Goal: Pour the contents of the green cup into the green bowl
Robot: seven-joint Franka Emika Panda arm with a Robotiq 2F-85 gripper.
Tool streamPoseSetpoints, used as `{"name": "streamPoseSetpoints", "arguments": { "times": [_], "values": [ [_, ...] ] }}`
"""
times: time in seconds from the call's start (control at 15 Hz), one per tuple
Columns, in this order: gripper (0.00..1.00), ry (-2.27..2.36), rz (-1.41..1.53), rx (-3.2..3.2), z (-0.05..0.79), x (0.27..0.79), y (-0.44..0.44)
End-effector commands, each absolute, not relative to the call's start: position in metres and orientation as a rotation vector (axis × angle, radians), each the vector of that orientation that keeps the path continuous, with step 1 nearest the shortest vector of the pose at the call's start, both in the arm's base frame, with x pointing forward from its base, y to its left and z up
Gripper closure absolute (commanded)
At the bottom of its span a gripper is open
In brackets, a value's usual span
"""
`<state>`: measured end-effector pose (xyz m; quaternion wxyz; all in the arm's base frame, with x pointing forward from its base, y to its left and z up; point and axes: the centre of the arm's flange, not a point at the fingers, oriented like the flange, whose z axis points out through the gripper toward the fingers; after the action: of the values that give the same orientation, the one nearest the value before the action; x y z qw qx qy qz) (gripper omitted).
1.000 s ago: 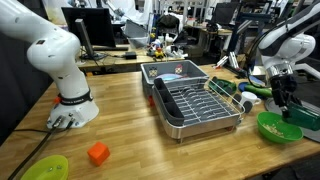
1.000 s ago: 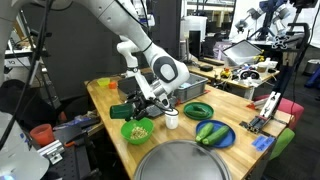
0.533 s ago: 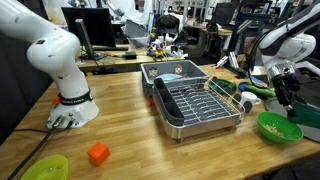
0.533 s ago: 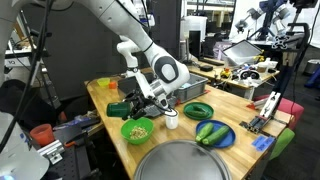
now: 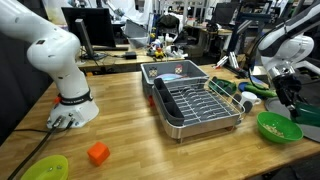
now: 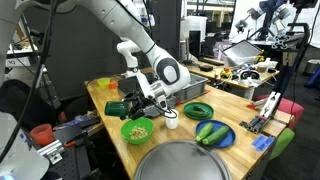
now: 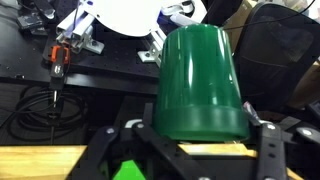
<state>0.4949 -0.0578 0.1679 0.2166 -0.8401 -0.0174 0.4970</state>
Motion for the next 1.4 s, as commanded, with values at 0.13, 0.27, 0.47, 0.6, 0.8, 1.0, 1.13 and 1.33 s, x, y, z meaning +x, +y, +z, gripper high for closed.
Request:
{"name": "streamPoseSetpoints", "arguments": {
  "times": [0.13,0.27,0.47,0.6,0.8,1.0,1.13,1.33],
  "values": [
    [0.48,0.009,1.444,-2.296,0.1672,0.5025,-0.0622],
    [0.48,0.012,1.457,-2.289,0.1675,0.5030,-0.0617],
    [0.48,0.005,1.477,-2.272,0.1688,0.5030,-0.0610],
    [0.48,0.002,1.488,-2.258,0.1691,0.5023,-0.0606],
    [0.48,-0.006,1.506,-2.229,0.1673,0.5016,-0.0590],
    [0.48,-0.010,1.520,-2.214,0.1647,0.5021,-0.0578],
    [0.48,-0.014,1.506,-2.222,0.1651,0.5047,-0.0580],
    [0.48,-0.015,1.504,-2.219,0.1667,0.5081,-0.0584]
  ]
}}
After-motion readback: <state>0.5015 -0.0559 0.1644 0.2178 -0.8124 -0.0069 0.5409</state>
